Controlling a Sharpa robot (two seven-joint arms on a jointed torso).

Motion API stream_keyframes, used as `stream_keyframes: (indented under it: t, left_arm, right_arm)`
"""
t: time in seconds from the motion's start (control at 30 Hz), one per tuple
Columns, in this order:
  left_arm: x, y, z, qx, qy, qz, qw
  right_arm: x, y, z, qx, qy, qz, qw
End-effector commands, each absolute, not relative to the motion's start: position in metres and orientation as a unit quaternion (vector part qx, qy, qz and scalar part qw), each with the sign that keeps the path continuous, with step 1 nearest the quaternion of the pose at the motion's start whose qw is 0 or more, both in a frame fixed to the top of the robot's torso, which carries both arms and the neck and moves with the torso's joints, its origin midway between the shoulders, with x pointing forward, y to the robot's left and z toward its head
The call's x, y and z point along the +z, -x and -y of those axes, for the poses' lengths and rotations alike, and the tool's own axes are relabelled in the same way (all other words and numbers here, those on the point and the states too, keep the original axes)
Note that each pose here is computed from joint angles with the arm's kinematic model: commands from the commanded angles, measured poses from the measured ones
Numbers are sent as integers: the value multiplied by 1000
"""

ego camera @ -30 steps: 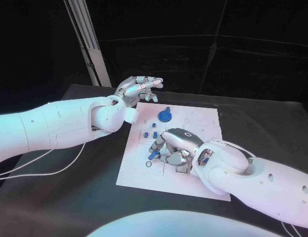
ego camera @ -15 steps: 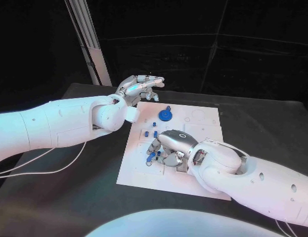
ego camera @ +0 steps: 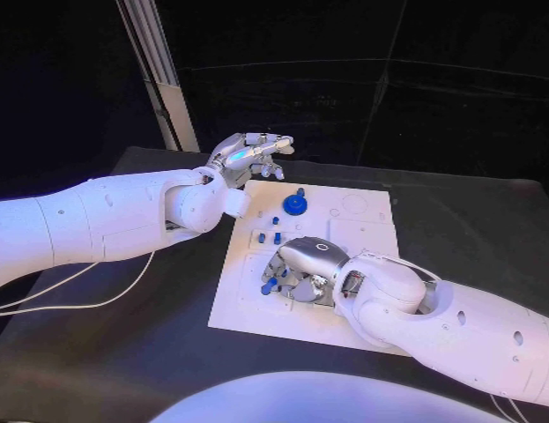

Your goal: Assemble the parts on the task board

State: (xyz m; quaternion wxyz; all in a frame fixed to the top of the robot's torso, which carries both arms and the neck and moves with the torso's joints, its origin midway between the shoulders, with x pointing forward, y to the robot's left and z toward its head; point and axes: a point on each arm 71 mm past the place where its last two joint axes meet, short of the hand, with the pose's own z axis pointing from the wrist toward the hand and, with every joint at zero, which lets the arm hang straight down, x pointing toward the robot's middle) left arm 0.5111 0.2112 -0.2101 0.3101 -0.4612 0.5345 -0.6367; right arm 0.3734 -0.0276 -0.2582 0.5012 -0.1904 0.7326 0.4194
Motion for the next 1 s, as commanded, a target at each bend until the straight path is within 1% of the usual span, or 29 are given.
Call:
stream_keyframes:
  t: [0.03,0.33,0.7,1.0]
  left_arm:
    - [-208,-511,-210,-643,456,-533,307]
    - [-208,-511,-210,-643,456,-533,307]
    - [-209,-511,-209,-643,456,-534,306]
    - [-209,-512,-210,-642,456,-535,306]
  right_arm:
    - [-261,-372,28,408,205,-739,495]
    - [-262,-372,26,400,214,-738,500]
    - [-259,-369,17,395,239,-719,519]
    - [-257,-369,16,411,231,-710,523]
